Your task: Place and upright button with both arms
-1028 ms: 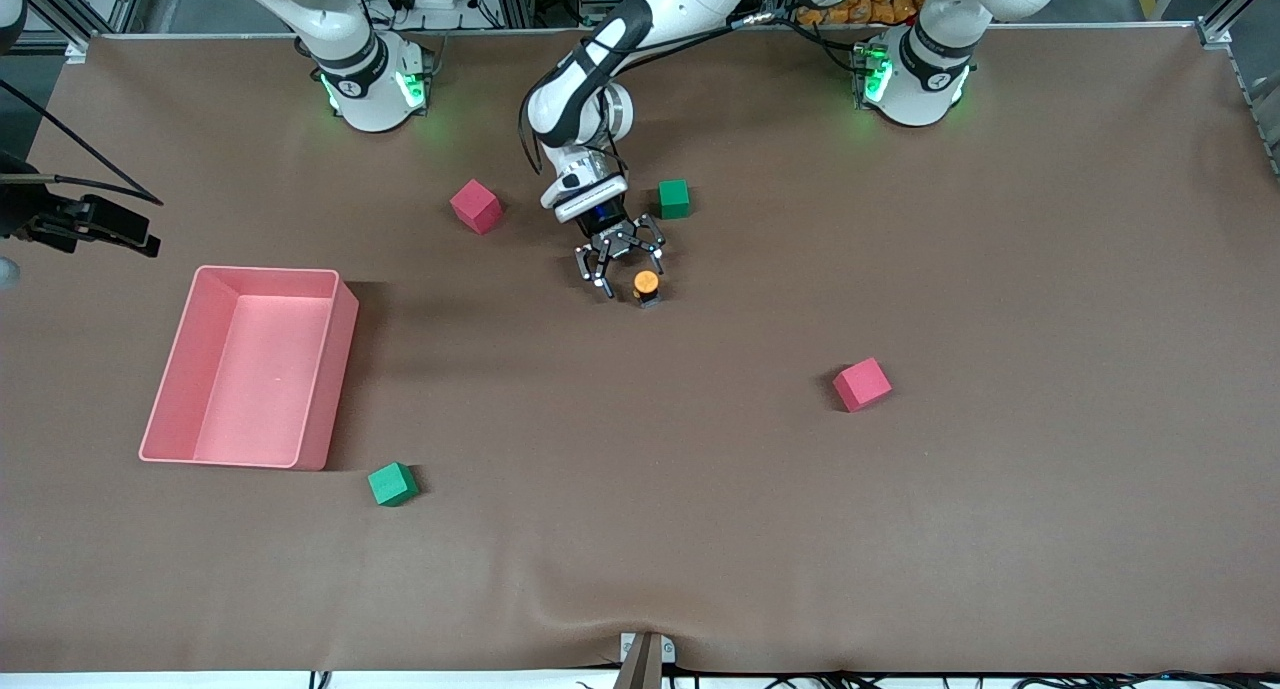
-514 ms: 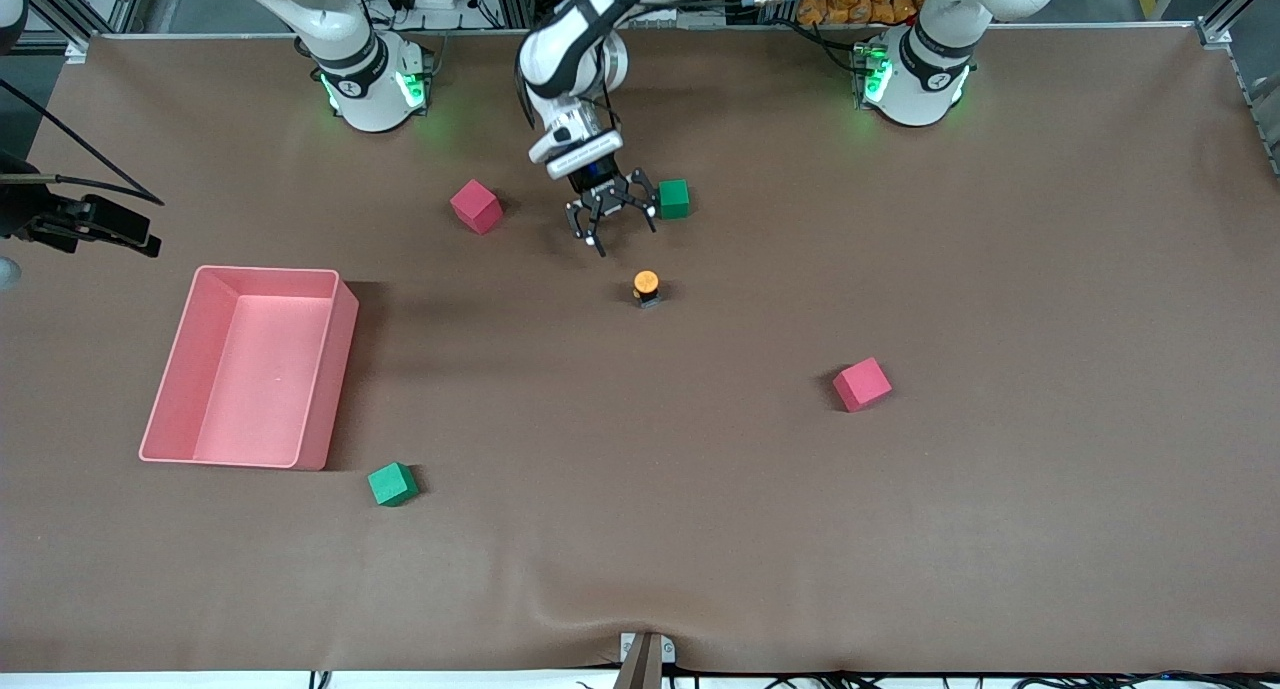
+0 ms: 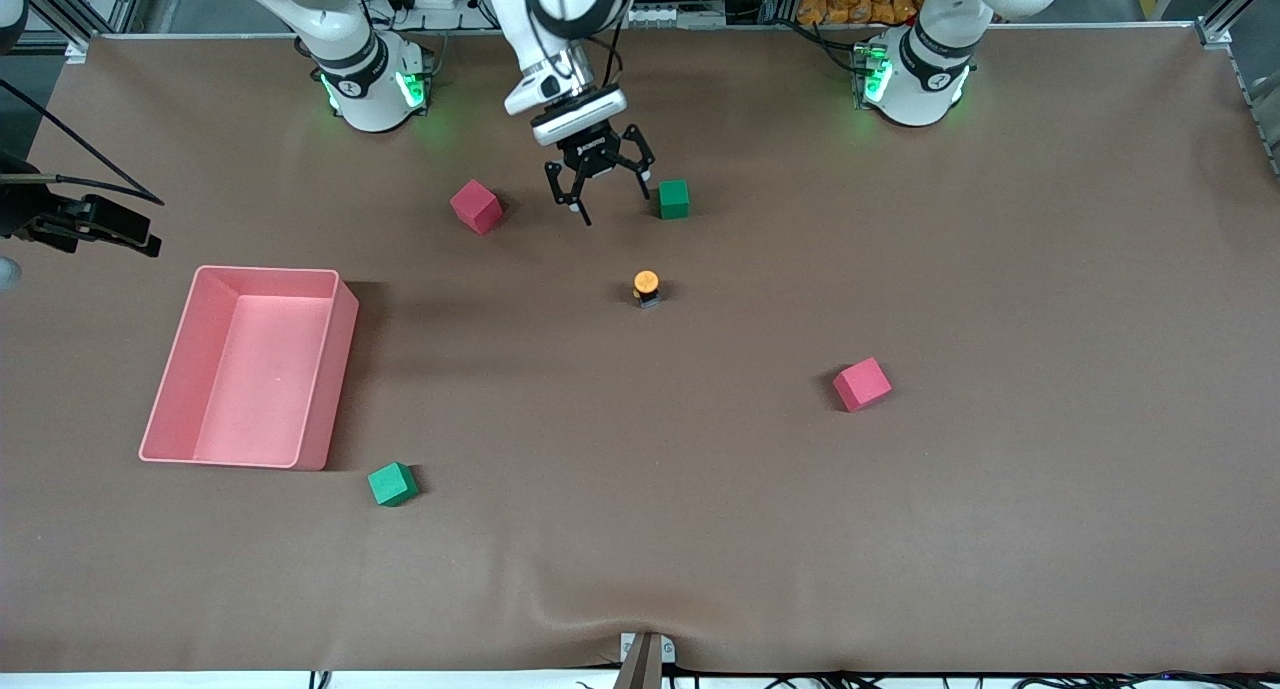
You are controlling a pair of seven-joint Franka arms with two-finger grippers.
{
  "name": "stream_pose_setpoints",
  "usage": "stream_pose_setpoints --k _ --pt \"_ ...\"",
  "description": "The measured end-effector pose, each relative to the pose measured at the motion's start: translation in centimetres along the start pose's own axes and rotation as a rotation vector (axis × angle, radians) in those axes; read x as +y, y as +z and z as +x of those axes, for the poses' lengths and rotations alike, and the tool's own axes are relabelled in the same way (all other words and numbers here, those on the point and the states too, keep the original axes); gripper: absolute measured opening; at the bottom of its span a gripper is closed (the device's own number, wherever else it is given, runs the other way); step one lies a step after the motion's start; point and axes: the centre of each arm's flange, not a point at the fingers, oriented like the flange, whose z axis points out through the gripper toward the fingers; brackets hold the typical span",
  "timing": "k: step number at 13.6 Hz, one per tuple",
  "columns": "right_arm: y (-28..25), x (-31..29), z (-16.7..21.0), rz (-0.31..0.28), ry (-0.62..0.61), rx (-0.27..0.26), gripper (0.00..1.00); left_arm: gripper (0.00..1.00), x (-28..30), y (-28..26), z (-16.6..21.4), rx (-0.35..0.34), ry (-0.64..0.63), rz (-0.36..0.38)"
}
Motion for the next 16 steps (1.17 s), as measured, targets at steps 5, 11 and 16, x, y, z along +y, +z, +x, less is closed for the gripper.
stream_pose_setpoints --k 5,11,16 --pt "0.0 0.0 0.0 0.000 0.000 0.000 1.00 1.00 -4.6 -1.0 14.5 -0.245 0.035 -0.024" --pt "-0.4 -0.1 -0.1 0.000 -0.002 0.008 1.00 1.00 -13.6 3.2 30.3 -0.482 0.083 -0.127" --pt "-1.7 -0.1 -0.4 0.000 -0.003 0.020 1.00 1.00 -23.0 6.0 39.4 -0.572 0.152 -0.220"
